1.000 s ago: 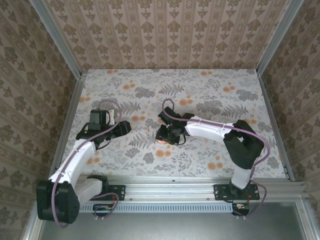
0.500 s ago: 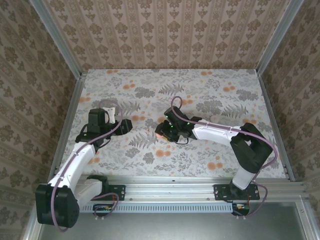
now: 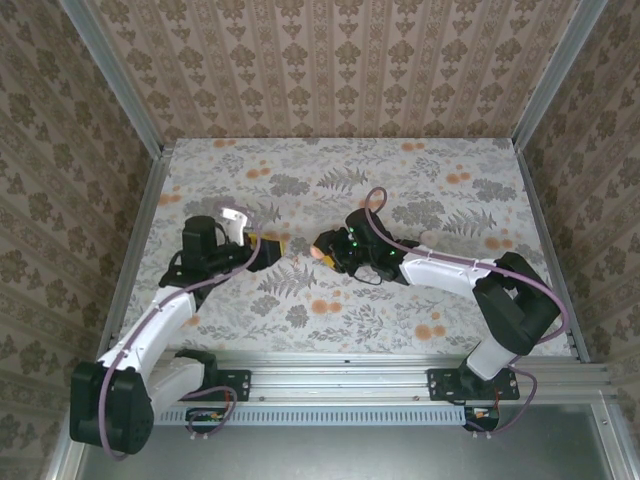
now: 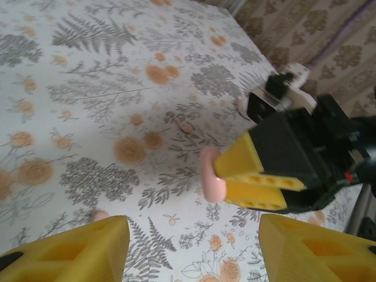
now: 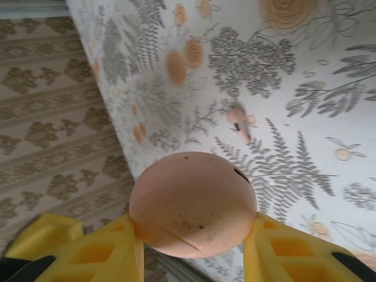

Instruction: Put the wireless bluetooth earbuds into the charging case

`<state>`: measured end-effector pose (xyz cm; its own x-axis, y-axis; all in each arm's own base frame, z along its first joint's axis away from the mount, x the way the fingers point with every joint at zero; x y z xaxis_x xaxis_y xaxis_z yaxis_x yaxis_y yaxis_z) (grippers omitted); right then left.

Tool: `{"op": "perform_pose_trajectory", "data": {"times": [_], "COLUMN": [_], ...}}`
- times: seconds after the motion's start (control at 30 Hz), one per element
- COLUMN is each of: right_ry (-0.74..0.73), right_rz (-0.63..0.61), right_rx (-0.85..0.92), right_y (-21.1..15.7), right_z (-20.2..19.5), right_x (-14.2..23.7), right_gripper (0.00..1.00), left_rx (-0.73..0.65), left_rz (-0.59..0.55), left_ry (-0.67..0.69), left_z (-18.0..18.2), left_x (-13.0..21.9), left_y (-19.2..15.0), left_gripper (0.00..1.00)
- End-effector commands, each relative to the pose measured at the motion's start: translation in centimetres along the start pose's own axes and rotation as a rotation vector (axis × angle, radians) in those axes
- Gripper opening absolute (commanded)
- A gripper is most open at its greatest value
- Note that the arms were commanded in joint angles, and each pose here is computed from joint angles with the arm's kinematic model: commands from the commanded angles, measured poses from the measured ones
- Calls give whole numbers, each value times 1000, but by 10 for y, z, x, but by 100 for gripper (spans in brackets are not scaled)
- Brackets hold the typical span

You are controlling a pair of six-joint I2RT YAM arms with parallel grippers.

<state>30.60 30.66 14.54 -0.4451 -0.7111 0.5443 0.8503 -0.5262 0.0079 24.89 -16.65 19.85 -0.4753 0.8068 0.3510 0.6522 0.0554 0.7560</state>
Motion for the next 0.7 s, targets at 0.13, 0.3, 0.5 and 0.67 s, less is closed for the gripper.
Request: {"op": "perform_pose_trajectory", "data": {"times": [0.13,0.3,0.5,0.67], "right_ry": [175,203,255,280], "right_rz": [20,62,90,96], "right_rx": [-17,-2,15,18], "right_y": [-2,-8,-14,-17], "right_z": [39,45,57,63], "right_x": [15,15,22,28], "right_gripper": [40,40,40,40], "left_rx": [-244,-255,-234,-233], "left_rz": [-54,-29,-43,-38], "left_ry": [-67,-39,-13,-31], "left_z": [-28,-25,-20,-23], "left_x": [-2,-12,-22,-31], "left_y": [-8,-16,-13,-12], "left_gripper": [62,62,59,61]}}
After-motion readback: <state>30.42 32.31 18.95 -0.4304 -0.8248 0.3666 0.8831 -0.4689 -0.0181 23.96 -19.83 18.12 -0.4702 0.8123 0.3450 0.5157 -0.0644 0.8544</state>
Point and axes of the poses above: each hand's point on the last joint's axis, 136 mm out from that joint toward the fingers, its own x axis back along the fingers, its own z axis along the line the jaws close on, y = z × x, the point moved 3 cm from there along x, back along the fingers, and after that the axes turned 4 degrees about x, right-handed, at the moved point
